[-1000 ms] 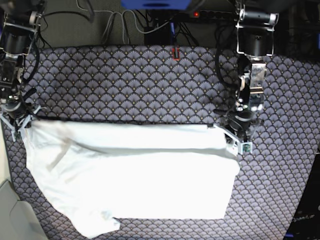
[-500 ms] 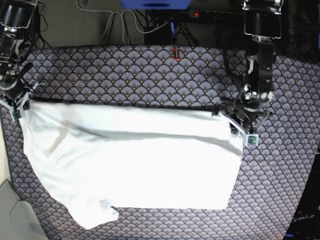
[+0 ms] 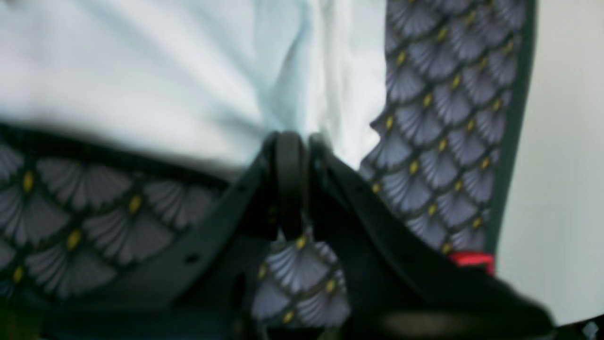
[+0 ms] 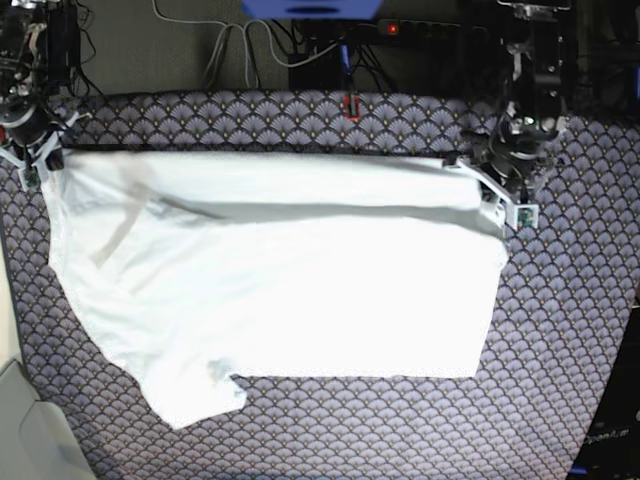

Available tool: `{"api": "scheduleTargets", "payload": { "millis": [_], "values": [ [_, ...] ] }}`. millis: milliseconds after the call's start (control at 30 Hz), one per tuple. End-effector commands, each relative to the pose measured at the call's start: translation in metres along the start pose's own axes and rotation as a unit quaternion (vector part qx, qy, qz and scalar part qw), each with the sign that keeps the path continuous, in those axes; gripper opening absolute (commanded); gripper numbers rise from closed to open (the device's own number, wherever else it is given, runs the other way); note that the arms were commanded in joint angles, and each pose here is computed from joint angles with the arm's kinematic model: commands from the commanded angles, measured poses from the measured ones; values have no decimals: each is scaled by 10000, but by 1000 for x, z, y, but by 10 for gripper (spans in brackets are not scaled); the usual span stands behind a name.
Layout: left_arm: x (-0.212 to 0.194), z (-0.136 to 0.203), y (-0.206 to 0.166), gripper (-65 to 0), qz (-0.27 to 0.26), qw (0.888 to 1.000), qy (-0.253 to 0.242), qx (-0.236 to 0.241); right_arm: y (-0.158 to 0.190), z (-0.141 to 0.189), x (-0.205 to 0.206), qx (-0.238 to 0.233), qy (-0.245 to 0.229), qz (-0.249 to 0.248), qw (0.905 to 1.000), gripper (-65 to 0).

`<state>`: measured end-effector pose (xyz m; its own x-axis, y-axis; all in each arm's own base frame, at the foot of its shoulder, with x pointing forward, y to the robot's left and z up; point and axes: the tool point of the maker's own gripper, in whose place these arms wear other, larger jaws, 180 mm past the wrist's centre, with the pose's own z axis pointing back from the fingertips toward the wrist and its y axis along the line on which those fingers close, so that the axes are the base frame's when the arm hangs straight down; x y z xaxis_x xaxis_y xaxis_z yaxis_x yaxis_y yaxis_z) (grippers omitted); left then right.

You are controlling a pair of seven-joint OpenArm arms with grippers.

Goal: Fold the T-shirt properly
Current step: 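Drag the folded edge back toward the robot with both grippers, flattening the shirt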

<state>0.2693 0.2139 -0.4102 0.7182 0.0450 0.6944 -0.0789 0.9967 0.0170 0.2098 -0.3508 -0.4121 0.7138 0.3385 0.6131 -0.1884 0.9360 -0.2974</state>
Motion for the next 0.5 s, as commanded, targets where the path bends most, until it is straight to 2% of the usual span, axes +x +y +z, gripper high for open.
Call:
{"api": "scheduleTargets", "payload": {
  "millis": [0, 233, 467],
  "values": [
    [10, 7, 10, -646, -67, 9997, -176, 167, -15, 7, 12, -177, -169, 128, 9996, -640],
    [-5, 28, 27, -646, -70, 9993, 55, 370, -5, 21, -5, -121, -72, 79, 9999, -640],
    [-14, 29, 37, -646, -206, 9987, 191, 436, -2, 23, -6, -103, -58, 89, 9999, -641]
  ]
}}
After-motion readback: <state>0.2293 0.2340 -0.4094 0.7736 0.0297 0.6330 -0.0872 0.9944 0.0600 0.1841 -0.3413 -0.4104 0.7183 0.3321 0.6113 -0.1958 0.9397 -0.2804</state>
